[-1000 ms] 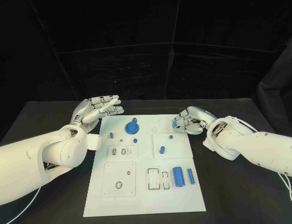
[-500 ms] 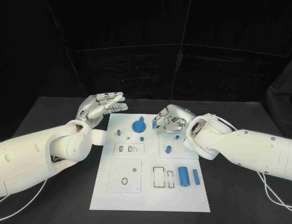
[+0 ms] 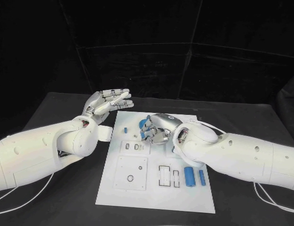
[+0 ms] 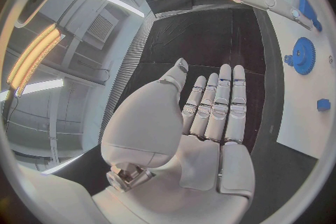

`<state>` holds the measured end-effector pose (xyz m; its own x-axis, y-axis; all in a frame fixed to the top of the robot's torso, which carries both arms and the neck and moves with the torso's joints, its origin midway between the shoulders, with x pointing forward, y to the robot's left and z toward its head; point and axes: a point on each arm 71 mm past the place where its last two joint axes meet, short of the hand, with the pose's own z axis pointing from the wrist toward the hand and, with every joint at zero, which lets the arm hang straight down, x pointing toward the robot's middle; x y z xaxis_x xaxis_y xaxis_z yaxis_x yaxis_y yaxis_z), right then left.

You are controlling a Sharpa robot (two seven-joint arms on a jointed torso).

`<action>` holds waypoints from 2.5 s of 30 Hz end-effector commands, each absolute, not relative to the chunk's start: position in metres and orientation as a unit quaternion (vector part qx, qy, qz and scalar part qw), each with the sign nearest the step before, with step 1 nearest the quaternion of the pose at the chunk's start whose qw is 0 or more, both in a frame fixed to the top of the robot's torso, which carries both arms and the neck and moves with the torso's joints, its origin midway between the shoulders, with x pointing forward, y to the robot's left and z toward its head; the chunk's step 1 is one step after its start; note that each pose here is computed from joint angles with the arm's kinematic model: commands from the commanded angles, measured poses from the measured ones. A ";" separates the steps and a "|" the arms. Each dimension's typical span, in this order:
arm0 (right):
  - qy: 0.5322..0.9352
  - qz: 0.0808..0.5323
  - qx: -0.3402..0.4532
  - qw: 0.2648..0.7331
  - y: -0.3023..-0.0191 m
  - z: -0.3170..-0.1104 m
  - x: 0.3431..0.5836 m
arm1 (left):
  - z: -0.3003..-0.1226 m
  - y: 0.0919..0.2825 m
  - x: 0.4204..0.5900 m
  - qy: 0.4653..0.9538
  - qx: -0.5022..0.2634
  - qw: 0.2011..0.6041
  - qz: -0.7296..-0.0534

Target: Assemble the parts on the task board

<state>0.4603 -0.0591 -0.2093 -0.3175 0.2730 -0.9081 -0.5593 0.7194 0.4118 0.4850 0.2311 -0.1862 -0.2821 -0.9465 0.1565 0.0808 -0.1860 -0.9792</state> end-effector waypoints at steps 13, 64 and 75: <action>0.725 0.339 -0.166 0.576 -0.042 -0.224 0.450 | -0.184 0.228 0.486 0.491 -0.437 0.400 -0.638; 0.743 0.300 -0.175 0.573 -0.048 -0.234 0.449 | -0.185 0.228 0.488 0.493 -0.438 0.399 -0.637; 0.723 0.311 -0.156 0.596 -0.047 -0.229 0.449 | -0.185 0.228 0.488 0.493 -0.437 0.399 -0.637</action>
<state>0.4482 -0.0461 -0.2307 -0.2670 0.1177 -0.9565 -0.6080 0.7495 0.2619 0.4878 0.2298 -0.1870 -0.2855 -0.9452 0.1584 0.0768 -0.1873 -0.9793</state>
